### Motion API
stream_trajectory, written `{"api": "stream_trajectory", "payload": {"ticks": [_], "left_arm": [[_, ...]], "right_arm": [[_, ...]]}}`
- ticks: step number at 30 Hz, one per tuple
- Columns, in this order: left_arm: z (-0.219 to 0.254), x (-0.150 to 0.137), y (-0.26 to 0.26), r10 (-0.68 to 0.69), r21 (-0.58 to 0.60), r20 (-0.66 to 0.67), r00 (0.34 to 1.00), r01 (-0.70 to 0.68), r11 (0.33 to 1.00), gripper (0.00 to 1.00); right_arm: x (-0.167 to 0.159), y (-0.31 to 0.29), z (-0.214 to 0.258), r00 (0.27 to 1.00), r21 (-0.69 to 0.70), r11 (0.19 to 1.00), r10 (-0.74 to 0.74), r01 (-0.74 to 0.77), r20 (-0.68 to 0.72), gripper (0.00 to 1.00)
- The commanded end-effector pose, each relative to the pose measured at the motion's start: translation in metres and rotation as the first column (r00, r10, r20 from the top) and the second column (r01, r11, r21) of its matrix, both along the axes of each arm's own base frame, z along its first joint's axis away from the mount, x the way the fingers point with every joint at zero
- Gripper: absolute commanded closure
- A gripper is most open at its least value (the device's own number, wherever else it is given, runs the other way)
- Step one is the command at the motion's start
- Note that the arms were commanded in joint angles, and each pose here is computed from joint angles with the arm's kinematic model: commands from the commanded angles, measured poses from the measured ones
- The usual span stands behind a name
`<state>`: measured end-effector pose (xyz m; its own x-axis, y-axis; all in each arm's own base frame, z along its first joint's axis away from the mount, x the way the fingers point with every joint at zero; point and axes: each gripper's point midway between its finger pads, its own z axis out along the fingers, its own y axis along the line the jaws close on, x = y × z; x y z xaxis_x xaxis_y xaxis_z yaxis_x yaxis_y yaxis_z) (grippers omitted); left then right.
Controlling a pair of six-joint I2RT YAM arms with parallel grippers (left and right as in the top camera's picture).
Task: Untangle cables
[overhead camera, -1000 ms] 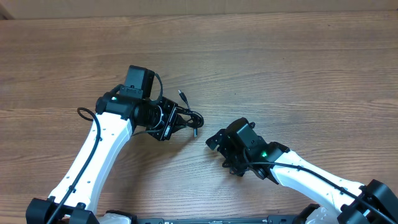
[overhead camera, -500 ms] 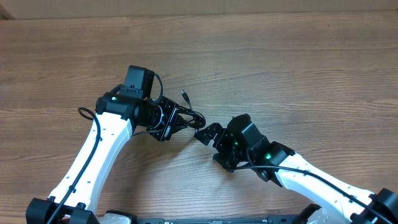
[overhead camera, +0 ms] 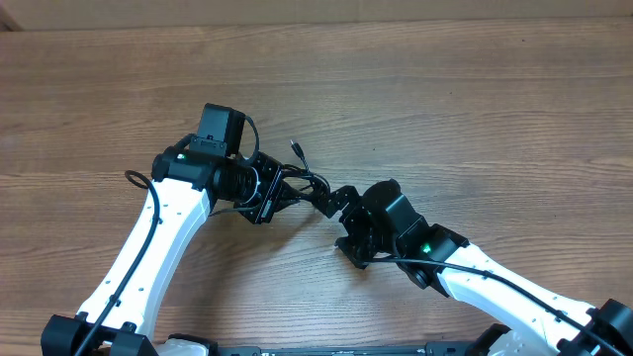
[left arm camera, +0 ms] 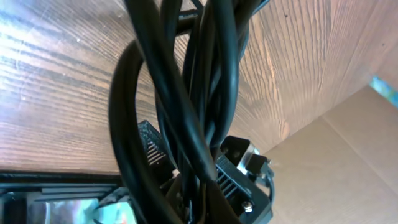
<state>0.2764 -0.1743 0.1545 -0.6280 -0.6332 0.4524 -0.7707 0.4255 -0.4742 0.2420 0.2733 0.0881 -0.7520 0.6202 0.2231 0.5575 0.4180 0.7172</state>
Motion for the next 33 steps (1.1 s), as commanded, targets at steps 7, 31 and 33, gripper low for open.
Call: {"api": "stream_trajectory", "payload": {"ticks": [7, 31, 33], "left_arm": [[0.009, 0.013, -0.003, -0.438, 0.153, 0.432, 0.789, 0.414, 0.897, 0.96], [0.049, -0.019, -0.038, -0.572, 0.244, 0.798, 0.187, 0.768, 0.591, 0.96], [0.052, -0.021, -0.040, -0.556, 0.227, 0.810, 0.185, 0.776, 0.589, 0.96]], "right_arm": [[0.009, -0.019, 0.000, 0.999, -0.057, 0.997, -0.052, 0.052, -0.001, 0.00], [0.034, -0.027, 0.078, 0.755, -0.042, 0.911, 0.366, -0.411, 0.544, 0.00], [0.036, -0.029, 0.077, 0.759, -0.051, 0.917, 0.358, -0.396, 0.544, 0.00]]}}
